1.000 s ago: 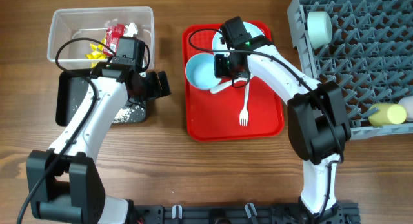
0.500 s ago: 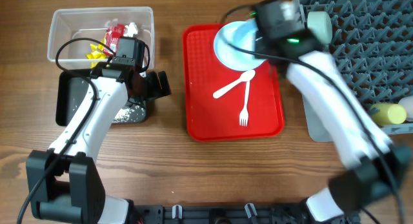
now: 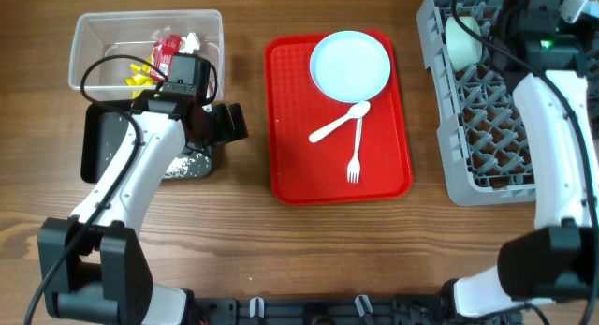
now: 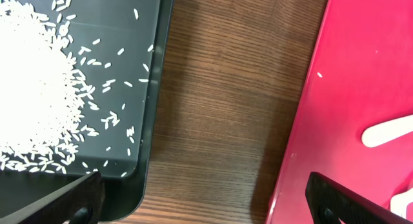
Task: Sort waste into correct bins and load items into the dishwasher rack
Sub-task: 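Carry the blue bowl into the grey rack and release it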
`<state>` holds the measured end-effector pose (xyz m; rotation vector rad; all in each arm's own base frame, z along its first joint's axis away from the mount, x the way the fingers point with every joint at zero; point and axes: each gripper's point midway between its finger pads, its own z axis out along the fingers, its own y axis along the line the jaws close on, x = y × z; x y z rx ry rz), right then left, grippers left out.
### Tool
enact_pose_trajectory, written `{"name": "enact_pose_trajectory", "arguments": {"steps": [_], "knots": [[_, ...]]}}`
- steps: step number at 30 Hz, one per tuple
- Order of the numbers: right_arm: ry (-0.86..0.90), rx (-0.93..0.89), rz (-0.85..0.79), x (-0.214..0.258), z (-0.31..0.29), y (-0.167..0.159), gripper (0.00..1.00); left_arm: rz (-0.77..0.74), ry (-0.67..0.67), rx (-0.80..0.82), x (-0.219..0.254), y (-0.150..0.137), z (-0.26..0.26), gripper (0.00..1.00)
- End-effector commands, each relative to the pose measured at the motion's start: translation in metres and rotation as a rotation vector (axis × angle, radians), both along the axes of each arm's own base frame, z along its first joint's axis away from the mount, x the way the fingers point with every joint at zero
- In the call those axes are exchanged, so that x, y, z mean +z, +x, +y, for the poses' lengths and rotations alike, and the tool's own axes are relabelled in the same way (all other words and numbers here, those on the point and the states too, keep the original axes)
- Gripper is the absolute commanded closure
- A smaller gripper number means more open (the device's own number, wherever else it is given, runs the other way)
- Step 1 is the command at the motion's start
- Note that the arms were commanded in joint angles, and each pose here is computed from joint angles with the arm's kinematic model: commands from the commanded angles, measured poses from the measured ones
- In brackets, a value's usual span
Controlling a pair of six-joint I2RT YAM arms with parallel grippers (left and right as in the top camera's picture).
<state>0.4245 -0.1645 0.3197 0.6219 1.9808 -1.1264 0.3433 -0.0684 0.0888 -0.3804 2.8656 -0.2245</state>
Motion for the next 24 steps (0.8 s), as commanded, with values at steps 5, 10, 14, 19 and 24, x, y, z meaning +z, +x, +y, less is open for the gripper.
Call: {"name": "enact_pose_trajectory", "arguments": {"steps": [5, 10, 14, 19, 24], "knots": [[-0.190, 0.032, 0.251, -0.026, -0.020, 0.040, 0.96, 0.010, -0.008, 0.003, -0.002, -0.002, -0.002, 0.00], [-0.316, 0.069, 0.323, -0.035, -0.027, 0.077, 0.96, 0.009, -0.008, 0.003, -0.002, -0.002, -0.002, 0.00], [-0.384, 0.191, 0.517, -0.072, -0.025, 0.104, 0.96, 0.010, -0.009, 0.003, -0.002, -0.002, -0.002, 0.00], [-0.384, 0.199, 0.477, -0.082, -0.030, 0.115, 0.96, 0.010, -0.009, 0.004, -0.002, -0.002, -0.002, 0.00], [-0.435, 0.356, 0.596, -0.090, -0.030, 0.130, 0.96, 0.010, -0.009, 0.004, -0.002, -0.002, -0.002, 0.00]]}}
